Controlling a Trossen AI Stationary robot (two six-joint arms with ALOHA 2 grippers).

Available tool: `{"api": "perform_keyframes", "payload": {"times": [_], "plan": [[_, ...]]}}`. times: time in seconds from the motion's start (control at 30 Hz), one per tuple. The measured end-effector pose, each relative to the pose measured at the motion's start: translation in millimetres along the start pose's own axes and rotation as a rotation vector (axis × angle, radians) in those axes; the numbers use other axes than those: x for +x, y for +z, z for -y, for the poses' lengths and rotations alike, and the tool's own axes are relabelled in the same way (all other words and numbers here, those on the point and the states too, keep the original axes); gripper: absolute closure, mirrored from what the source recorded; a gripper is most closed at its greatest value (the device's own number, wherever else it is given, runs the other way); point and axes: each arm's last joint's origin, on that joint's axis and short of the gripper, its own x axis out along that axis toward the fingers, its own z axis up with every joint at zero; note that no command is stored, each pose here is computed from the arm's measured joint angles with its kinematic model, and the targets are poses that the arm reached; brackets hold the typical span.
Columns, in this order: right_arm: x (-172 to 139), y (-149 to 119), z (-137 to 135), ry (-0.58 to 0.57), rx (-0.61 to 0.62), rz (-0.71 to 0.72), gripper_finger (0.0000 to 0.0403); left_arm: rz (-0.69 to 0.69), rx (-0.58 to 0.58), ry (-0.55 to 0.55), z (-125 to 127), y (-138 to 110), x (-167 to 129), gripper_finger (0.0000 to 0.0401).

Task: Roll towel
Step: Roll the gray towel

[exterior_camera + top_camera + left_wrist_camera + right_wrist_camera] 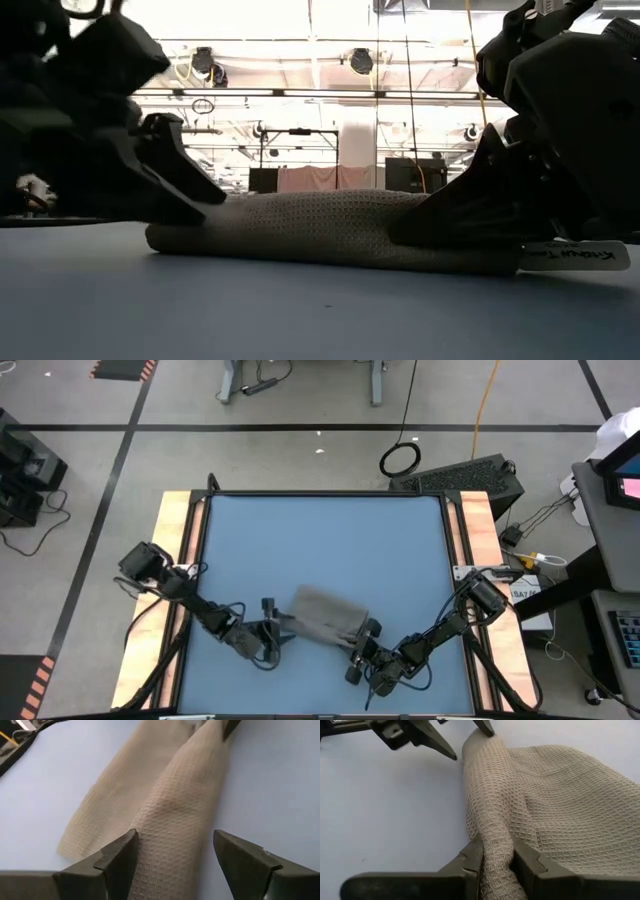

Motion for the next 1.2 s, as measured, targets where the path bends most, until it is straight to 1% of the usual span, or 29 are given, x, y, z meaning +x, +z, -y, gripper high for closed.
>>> {"api": "perform_keyframes", "payload": {"times": [0.17, 0.27, 0.37, 0.5, 0.7, 0.77, 0.8, 0.83, 0.9, 1.0, 1.13, 1.2], "plan": [[0.0, -0.1, 0.0, 0.000, 0.003, -0.001, 0.0348, -0.037, 0.000, 0.014, -6.4, -6.5, 11.1, 0.0138], [0.0, -0.1, 0.0, 0.001, 0.002, -0.002, 0.0348, -0.070, -0.014, -0.042, -10.2, -10.4, 18.4, 0.0140], [0.0, -0.1, 0.0, 0.001, 0.002, -0.002, 0.0348, -0.091, -0.035, -0.089, -14.9, -12.3, 25.0, 0.0155], [0.0, 0.0, -0.4, 0.008, -0.020, -0.006, 0.0348, -0.103, -0.068, -0.086, -22.1, -12.1, 30.5, 0.0198], [-0.2, -0.3, -0.9, 0.019, -0.057, -0.014, 0.0348, -0.106, -0.074, -0.125, -27.3, -8.8, 31.1, 0.0287], [-0.3, -0.4, -1.1, 0.025, -0.059, -0.020, 0.0348, -0.101, -0.071, -0.134, -26.4, -7.7, 29.6, 0.0303], [-0.3, -0.4, -1.2, 0.028, -0.058, -0.023, 0.0348, -0.095, -0.070, -0.140, -25.4, -6.6, 28.0, 0.0304], [-0.5, -0.5, -1.7, 0.034, -0.053, -0.026, 0.0348, -0.089, -0.070, -0.153, -24.0, -4.8, 25.6, 0.0302], [-1.2, -0.9, -2.6, 0.049, -0.044, -0.038, 0.0348, -0.078, -0.066, -0.202, -19.4, -2.1, 20.7, 0.0284], [-1.3, -0.9, -2.8, 0.051, -0.044, -0.039, 0.0348, -0.053, -0.069, -0.234, -14.2, 3.5, 12.2, 0.0233], [-1.2, -0.9, -2.7, 0.051, -0.049, -0.039, 0.0348, 0.003, -0.058, -0.181, -6.7, 9.4, 2.0, 0.0151], [-1.2, -1.0, -2.7, 0.051, -0.053, -0.040, 0.0348, 0.028, -0.048, -0.170, -2.2, 10.8, -1.8, 0.0121]]}}
